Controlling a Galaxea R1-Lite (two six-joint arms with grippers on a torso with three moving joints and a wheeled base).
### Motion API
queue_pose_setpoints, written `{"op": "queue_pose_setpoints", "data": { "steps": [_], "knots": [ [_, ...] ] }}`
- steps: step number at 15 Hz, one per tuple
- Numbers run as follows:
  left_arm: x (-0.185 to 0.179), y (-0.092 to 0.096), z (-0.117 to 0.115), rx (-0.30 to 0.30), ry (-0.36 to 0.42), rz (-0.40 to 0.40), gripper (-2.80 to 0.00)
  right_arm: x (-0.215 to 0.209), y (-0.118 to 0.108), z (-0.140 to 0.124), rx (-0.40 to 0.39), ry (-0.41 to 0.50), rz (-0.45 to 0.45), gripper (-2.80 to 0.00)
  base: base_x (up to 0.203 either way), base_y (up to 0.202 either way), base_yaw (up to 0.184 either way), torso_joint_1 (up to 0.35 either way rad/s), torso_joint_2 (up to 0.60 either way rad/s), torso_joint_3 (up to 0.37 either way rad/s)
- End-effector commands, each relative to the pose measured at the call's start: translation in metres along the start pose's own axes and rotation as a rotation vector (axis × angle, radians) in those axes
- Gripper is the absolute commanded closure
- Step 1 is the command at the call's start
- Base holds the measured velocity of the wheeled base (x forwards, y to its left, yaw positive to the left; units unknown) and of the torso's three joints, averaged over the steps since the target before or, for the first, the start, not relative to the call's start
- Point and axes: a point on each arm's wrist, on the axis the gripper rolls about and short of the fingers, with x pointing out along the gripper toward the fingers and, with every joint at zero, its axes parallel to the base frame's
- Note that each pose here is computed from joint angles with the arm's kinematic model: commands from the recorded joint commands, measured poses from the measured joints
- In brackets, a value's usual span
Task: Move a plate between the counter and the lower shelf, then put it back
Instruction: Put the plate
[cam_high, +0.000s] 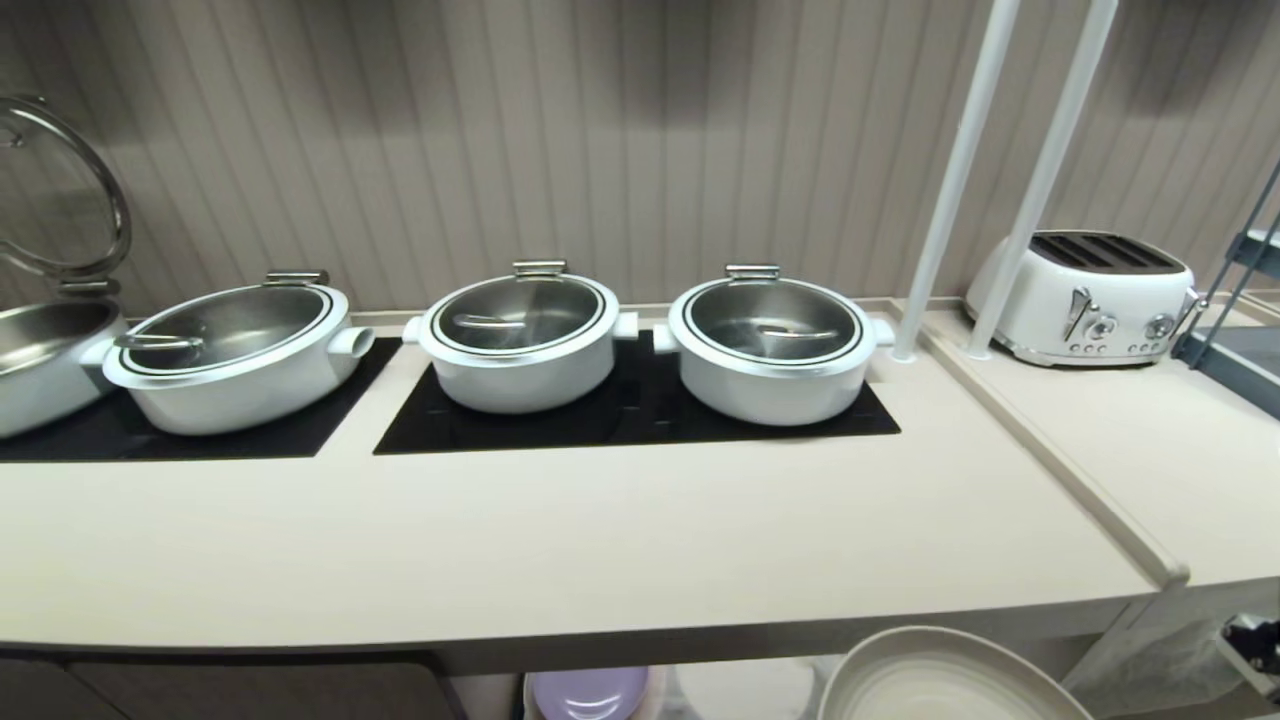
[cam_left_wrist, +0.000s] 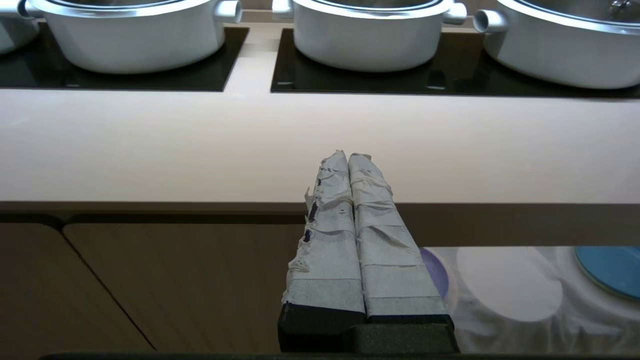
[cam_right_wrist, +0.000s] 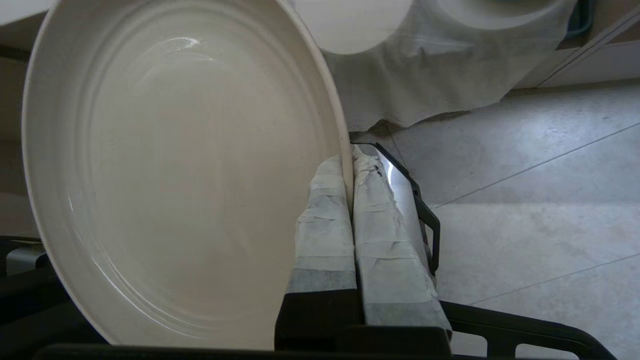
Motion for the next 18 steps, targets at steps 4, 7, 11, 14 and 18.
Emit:
{"op": "queue_pose_setpoints", "data": {
  "steps": [4,7,11,14,18],
  "knots": [
    [0.0001,0.0,0.0,-0.001,0.0,0.0,0.0,0.0003,-0.0004,-0.0008,0.003,0.005,-0.002,0.0,0.0,0.198,0.0,0.002,0.0,0.004],
    [0.0001,0.0,0.0,0.001,0.0,0.0,0.0,0.0005,-0.0007,-0.0013,0.003,0.006,-0.002,0.0,0.0,0.196,0.001,0.005,0.0,0.002],
    [0.0001,0.0,0.0,0.0,0.0,0.0,0.0,0.0007,-0.0009,-0.0017,0.002,0.007,-0.003,0.0,0.0,0.196,-0.001,0.002,0.0,0.003],
    [0.0001,0.0,0.0,0.001,0.0,0.001,0.0,0.0007,-0.0009,-0.0017,0.001,0.007,-0.003,0.0,0.0,0.196,-0.003,0.003,0.0,0.006],
    [0.0001,0.0,0.0,0.002,0.0,0.001,0.0,0.0007,-0.0009,-0.0017,0.002,0.007,-0.003,0.0,0.0,0.109,-0.001,0.001,0.0,0.003]
  ]
}}
